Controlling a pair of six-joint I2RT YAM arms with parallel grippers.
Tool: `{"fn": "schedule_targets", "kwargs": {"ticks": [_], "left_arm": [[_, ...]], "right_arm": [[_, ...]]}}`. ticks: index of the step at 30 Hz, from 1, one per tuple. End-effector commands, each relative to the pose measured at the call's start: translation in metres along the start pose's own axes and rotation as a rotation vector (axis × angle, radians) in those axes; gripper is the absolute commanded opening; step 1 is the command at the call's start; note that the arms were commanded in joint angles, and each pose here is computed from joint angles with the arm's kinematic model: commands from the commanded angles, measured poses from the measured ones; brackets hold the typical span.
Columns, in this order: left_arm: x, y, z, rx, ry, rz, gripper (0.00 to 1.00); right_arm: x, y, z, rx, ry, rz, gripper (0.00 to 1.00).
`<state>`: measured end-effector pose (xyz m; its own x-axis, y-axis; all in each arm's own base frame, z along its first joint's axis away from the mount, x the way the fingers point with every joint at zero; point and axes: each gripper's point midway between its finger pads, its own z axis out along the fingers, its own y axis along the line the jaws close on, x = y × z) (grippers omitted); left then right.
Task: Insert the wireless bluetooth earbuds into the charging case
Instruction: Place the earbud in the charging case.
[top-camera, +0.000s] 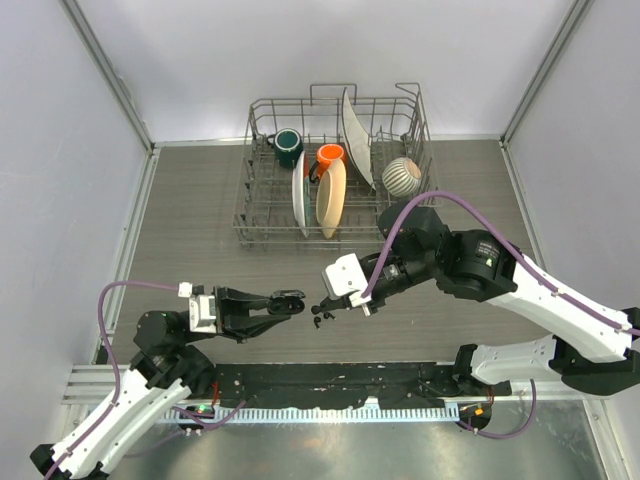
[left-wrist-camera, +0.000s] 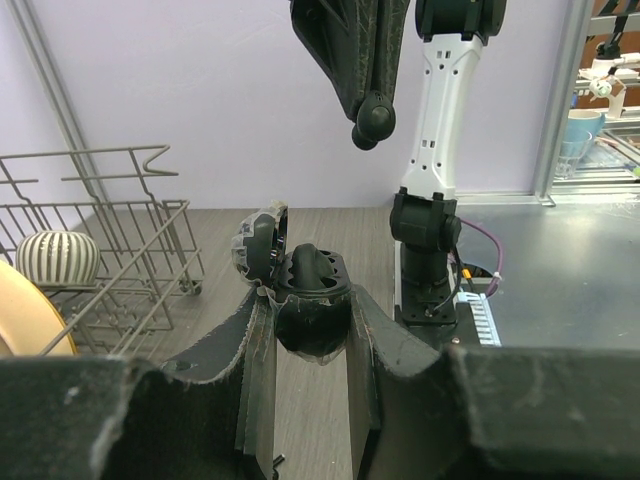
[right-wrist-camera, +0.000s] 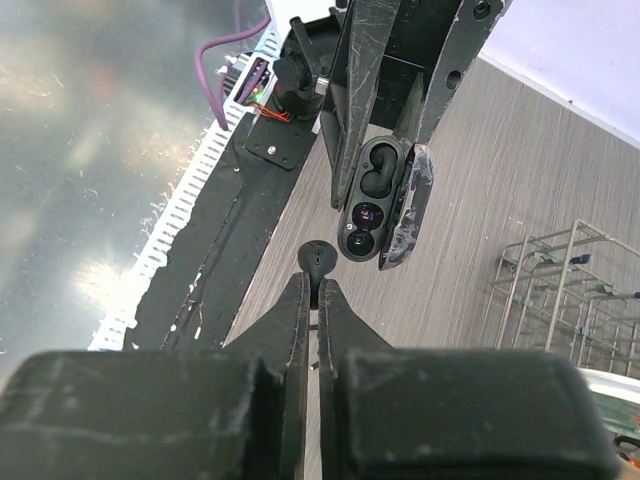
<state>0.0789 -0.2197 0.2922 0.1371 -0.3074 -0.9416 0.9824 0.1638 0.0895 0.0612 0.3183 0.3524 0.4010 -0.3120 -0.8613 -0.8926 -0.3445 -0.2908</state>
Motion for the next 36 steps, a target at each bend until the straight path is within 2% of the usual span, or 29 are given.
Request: {"fn": "schedule_targets", "kwargs": {"ticks": [1, 23, 36], "left_arm": [[-0.019, -0.007, 0.002, 0.039, -0.043, 0.027, 0.0], [-0.025, -0.022, 0.004, 0.123, -0.072, 0.004, 0.0], [-0.028, -0.022, 0.005, 0.129, -0.091, 0.006, 0.0]], "right_arm": [[-0.012, -0.003, 0.0, -0.001, -0.047, -0.045, 0.01], [0.009, -0.02, 0.031, -0.011, 0.007, -0.042, 0.01], [0.003, -0.026, 0.035, 0.026, -0.048, -0.028, 0.01]]}}
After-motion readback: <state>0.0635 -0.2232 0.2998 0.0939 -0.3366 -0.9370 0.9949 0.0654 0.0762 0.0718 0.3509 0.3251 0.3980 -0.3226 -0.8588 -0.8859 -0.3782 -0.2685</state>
